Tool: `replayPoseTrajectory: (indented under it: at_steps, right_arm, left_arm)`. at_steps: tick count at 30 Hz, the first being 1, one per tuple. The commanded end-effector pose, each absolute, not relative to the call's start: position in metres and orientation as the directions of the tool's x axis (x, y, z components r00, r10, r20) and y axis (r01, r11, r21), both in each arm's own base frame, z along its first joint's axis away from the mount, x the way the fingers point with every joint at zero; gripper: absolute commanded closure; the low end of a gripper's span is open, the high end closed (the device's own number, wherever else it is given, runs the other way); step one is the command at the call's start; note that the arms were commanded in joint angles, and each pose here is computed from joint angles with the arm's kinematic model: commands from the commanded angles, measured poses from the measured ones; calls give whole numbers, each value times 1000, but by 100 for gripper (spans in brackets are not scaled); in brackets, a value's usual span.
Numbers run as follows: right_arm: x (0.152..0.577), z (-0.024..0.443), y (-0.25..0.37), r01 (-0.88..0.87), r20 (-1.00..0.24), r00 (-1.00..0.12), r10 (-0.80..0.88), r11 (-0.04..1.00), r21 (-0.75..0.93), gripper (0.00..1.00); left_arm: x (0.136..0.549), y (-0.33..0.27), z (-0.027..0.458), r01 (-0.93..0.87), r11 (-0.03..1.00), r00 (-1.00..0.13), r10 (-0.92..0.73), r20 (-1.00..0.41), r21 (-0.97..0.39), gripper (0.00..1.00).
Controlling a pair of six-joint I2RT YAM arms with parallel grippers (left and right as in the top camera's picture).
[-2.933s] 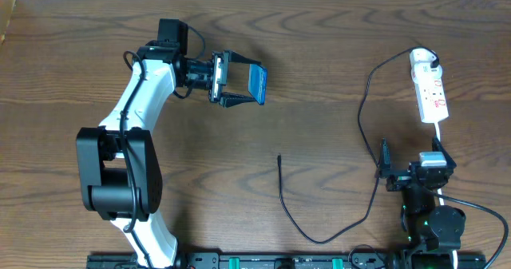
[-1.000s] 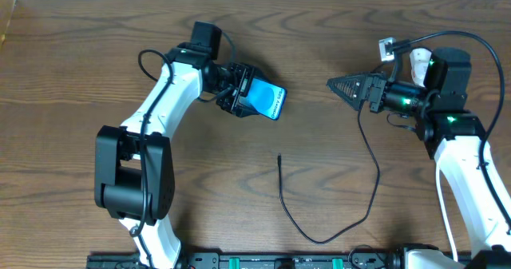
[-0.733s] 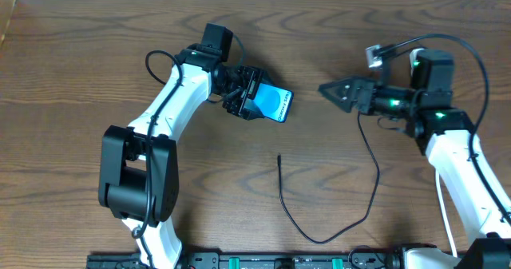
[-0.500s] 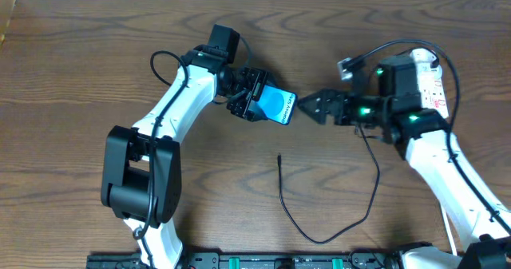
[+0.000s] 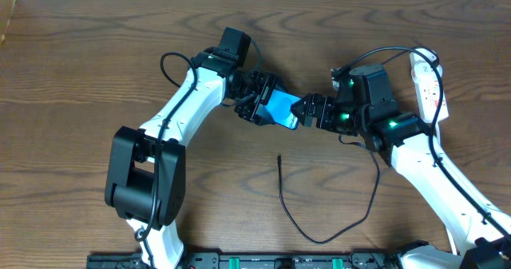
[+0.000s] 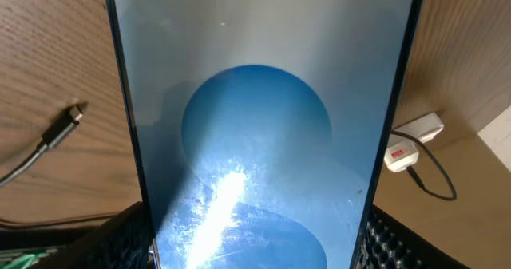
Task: Plug charger to phone and switch on socket
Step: 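Move the right gripper toward the phone held by the left gripper, then grasp the phone's other end with the right gripper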
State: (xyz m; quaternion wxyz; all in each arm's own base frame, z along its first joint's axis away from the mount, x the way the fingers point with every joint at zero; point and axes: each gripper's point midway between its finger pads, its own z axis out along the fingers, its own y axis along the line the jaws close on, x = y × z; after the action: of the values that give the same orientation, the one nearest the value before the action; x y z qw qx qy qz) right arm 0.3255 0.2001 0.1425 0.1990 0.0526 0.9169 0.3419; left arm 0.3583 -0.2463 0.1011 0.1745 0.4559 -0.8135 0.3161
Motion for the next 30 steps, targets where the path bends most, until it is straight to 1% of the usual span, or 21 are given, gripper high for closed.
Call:
replayPoseTrajectory:
  at_steps: [1, 5, 8, 12, 14, 19, 21, 26, 30]
  right_arm:
    - [331, 138, 201, 9, -301, -916, 266, 763, 647, 8]
    - [330, 127, 202, 26, -270, -928, 258, 766, 642, 8]
    - [328, 122, 206, 24, -261, -933, 246, 769, 639, 8]
    - [328, 124, 211, -24, -297, -931, 211, 777, 629, 8]
    - [328, 123, 211, -25, -301, -930, 211, 781, 624, 12]
    - [335, 119, 201, 0, -336, -912, 236, 817, 576, 34]
    - [338, 118, 197, 9, -349, -905, 245, 828, 560, 40]
    - [339, 117, 194, 15, -356, -900, 250, 835, 550, 44]
    - [340, 117, 194, 16, -357, -900, 251, 837, 547, 52]
  left_arm:
    - [359, -259, 132, -833, 367, -553, -584, 594, -415, 93]
    - [359, -271, 138, -812, 372, -584, -548, 599, -450, 93]
    - [357, -276, 138, -812, 374, -583, -545, 602, -448, 93]
    - [355, -281, 139, -805, 380, -593, -536, 601, -455, 93]
    - [353, -283, 139, -808, 381, -590, -536, 605, -450, 93]
    - [347, -291, 139, -806, 392, -593, -527, 609, -444, 93]
    - [345, -293, 139, -803, 398, -596, -523, 609, -444, 93]
    - [339, -301, 139, -793, 416, -609, -509, 608, -445, 92]
    - [336, -305, 139, -789, 423, -614, -503, 608, -447, 93]
